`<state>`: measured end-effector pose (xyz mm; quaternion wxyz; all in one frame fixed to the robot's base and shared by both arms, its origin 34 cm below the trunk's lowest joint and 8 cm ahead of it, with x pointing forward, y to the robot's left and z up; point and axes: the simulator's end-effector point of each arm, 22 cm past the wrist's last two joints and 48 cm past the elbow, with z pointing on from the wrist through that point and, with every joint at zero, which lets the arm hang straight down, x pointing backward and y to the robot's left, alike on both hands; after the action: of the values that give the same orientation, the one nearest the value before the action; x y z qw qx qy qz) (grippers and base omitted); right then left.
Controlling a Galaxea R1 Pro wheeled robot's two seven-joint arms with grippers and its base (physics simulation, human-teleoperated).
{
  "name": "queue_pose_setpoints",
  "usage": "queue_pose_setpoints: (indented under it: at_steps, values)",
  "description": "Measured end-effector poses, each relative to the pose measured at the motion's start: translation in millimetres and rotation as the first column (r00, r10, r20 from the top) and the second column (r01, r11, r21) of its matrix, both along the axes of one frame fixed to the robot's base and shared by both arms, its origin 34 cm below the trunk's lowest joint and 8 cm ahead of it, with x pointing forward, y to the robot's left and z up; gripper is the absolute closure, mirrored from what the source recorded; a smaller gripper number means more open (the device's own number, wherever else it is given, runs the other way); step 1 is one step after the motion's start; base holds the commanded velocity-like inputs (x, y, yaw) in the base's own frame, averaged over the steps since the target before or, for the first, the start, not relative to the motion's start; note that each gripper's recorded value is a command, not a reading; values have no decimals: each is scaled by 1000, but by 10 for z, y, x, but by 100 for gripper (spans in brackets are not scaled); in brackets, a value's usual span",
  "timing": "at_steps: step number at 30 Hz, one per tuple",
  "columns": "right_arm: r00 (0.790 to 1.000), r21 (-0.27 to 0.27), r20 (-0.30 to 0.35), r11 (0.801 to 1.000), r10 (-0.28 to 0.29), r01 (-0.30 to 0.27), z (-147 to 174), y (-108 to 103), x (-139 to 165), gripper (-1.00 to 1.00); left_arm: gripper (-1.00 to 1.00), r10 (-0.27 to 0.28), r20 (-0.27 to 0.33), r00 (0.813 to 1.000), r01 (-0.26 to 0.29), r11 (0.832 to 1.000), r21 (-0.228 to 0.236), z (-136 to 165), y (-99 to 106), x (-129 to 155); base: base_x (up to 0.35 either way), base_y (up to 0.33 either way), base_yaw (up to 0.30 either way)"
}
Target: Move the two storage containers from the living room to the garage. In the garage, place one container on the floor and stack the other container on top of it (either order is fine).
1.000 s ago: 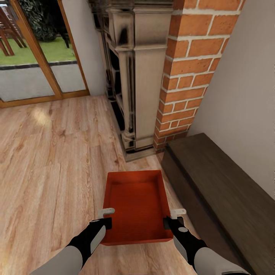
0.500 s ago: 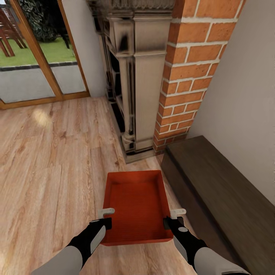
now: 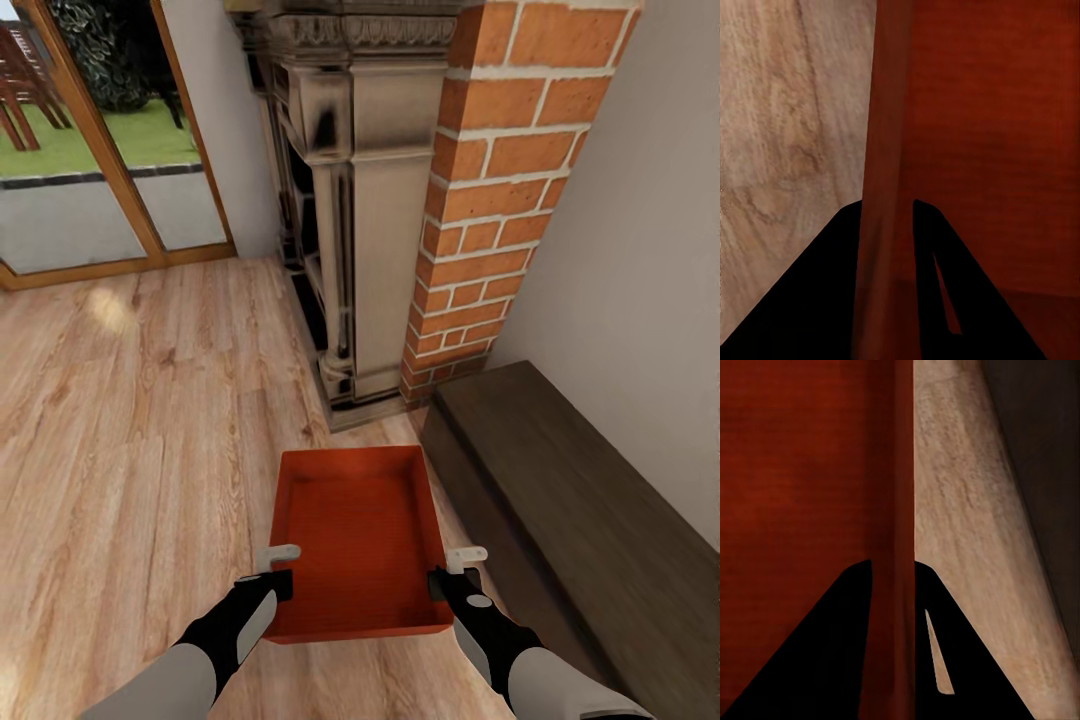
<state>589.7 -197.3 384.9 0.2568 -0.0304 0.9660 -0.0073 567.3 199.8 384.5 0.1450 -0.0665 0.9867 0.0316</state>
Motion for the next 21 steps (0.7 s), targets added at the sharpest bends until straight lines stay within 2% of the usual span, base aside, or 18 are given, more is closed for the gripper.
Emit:
queue_pose_setpoints:
  at_steps: [21]
  values:
    - [1000, 1, 2, 1000, -2, 2, 389, -6, 38, 100, 100, -3, 2, 1000, 3, 1000, 1, 392, -6, 45, 0, 0, 0]
